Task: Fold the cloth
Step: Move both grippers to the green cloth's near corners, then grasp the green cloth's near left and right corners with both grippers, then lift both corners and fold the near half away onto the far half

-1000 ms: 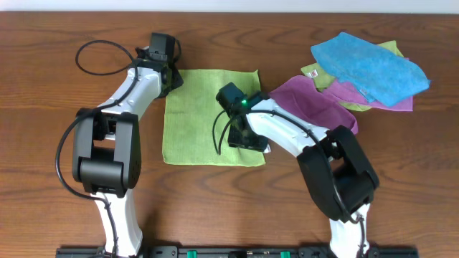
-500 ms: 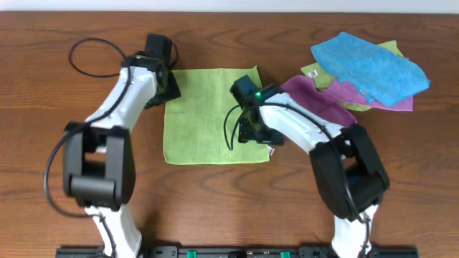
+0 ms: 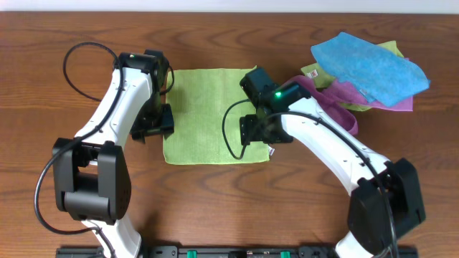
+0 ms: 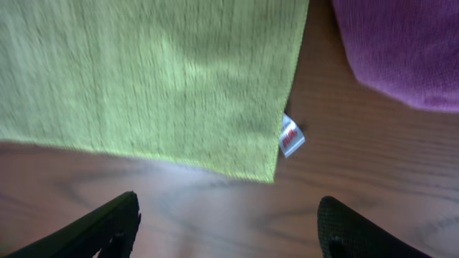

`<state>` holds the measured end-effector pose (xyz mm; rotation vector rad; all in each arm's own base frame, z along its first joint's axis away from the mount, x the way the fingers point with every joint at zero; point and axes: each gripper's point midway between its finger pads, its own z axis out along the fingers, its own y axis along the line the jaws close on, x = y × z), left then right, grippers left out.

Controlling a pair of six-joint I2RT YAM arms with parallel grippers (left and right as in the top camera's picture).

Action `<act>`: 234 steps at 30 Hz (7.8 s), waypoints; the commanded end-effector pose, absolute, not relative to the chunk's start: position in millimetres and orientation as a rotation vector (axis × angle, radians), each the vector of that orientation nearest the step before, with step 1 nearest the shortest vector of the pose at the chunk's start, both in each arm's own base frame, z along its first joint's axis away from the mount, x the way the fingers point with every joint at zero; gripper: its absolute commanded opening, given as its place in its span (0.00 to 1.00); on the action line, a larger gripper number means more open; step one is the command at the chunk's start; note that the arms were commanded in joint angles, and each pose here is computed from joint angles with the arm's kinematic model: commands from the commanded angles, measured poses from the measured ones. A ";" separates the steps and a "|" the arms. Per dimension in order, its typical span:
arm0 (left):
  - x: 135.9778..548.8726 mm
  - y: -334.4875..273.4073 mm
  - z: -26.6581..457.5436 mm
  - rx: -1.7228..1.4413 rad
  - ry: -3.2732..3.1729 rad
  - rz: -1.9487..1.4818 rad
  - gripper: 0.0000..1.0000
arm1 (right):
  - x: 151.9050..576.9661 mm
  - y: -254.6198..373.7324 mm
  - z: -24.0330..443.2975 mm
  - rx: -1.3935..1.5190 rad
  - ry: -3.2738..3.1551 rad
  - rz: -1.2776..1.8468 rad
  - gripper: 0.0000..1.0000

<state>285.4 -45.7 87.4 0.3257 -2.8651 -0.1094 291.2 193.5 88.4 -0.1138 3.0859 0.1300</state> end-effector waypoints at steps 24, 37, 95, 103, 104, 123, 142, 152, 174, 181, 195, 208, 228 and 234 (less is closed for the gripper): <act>253.1 -55.8 38.1 0.169 -3.000 0.077 0.45 | 262.1 212.9 69.7 -0.524 2.897 0.773 0.83; 243.9 -45.0 31.4 0.176 -3.202 0.066 0.46 | 257.9 180.1 69.6 -0.425 2.798 0.775 0.85; 271.1 -59.5 -10.7 0.686 -3.183 0.227 0.31 | 279.0 163.4 18.0 -0.146 2.862 0.600 0.50; 271.2 -59.6 -10.7 0.692 -3.182 0.228 0.30 | 267.4 174.8 10.9 -0.102 2.881 0.628 0.46; 271.2 -59.6 -10.7 0.692 -3.182 0.228 0.30 | 268.2 177.5 11.0 -0.110 2.869 0.635 0.44; 270.8 -61.5 -10.5 0.690 -3.177 0.245 0.24 | 265.5 170.6 1.0 -0.010 2.881 0.511 0.26; 274.1 -63.4 -9.7 0.723 -3.176 0.268 0.06 | 276.2 173.9 5.0 -0.014 2.830 0.522 0.01; 271.1 -76.1 -7.8 0.703 -3.138 0.378 0.06 | 273.6 180.3 7.2 0.005 2.838 0.583 0.01; 303.5 -67.5 27.5 0.676 -3.240 0.295 0.06 | 305.1 182.9 35.2 0.033 2.740 0.544 0.02; 308.5 -68.2 28.7 0.681 -3.258 0.309 0.06 | 313.4 180.7 37.7 0.041 2.704 0.516 0.02; 332.1 -70.8 36.1 0.774 -3.324 0.383 0.06 | 334.3 182.2 51.2 0.040 2.612 0.498 0.02; 364.0 -68.0 61.5 0.779 -3.443 0.390 0.06 | 368.0 173.0 70.5 0.026 2.540 0.440 0.02; 388.7 -59.2 74.8 0.826 -3.545 0.335 0.06 | 394.8 174.2 67.5 0.002 2.514 0.443 0.02; 394.6 -62.7 61.8 0.828 -3.525 0.352 0.06 | 410.7 178.6 84.5 -0.010 2.461 0.445 0.01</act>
